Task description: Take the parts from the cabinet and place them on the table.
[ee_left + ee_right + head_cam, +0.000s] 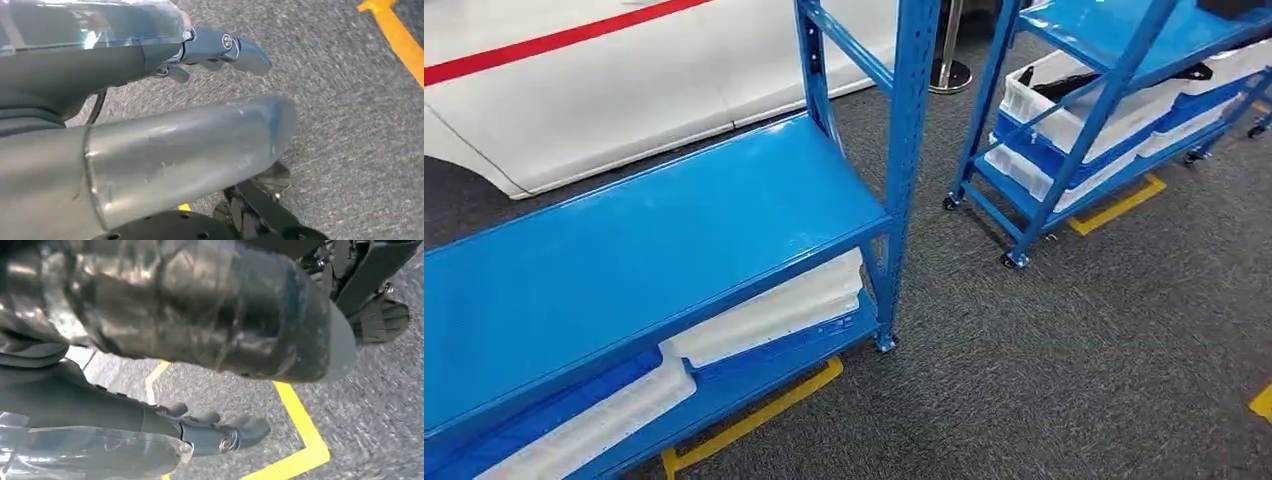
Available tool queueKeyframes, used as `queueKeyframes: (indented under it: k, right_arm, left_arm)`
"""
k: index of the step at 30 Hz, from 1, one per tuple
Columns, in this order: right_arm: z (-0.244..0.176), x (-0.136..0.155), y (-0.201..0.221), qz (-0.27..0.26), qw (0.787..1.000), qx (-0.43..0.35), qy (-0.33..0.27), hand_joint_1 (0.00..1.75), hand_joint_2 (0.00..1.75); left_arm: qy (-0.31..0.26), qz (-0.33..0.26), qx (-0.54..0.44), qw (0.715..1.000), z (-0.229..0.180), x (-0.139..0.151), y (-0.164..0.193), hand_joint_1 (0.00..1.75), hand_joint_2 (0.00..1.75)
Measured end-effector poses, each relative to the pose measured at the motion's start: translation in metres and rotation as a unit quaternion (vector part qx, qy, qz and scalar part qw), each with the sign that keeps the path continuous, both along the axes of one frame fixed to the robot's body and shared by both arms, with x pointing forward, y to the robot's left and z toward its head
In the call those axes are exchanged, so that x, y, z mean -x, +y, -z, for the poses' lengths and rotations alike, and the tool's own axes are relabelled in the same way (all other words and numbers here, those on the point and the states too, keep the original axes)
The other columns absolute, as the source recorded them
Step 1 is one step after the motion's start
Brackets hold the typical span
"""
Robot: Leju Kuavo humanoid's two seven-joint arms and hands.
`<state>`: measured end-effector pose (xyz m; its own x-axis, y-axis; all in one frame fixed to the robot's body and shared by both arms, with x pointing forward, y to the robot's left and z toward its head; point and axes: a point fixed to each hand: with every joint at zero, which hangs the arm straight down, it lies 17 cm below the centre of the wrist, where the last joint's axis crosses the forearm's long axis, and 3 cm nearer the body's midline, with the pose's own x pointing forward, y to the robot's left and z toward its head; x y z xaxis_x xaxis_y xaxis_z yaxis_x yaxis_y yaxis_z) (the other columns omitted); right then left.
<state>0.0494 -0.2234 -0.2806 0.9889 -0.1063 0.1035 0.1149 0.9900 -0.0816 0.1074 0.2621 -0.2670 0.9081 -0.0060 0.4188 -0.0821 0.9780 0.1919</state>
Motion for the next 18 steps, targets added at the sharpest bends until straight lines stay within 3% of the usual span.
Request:
queueKeyframes:
  k: [18]
  right_arm:
    - [-0.0001, -0.0003, 0.0008, -0.001, 1.000, -0.003, 0.000, 0.00, 0.00]
  left_arm:
    - [0.001, 0.000, 0.000, 1.000, 0.0002, 0.0006, -0.0005, 0.00, 0.00]
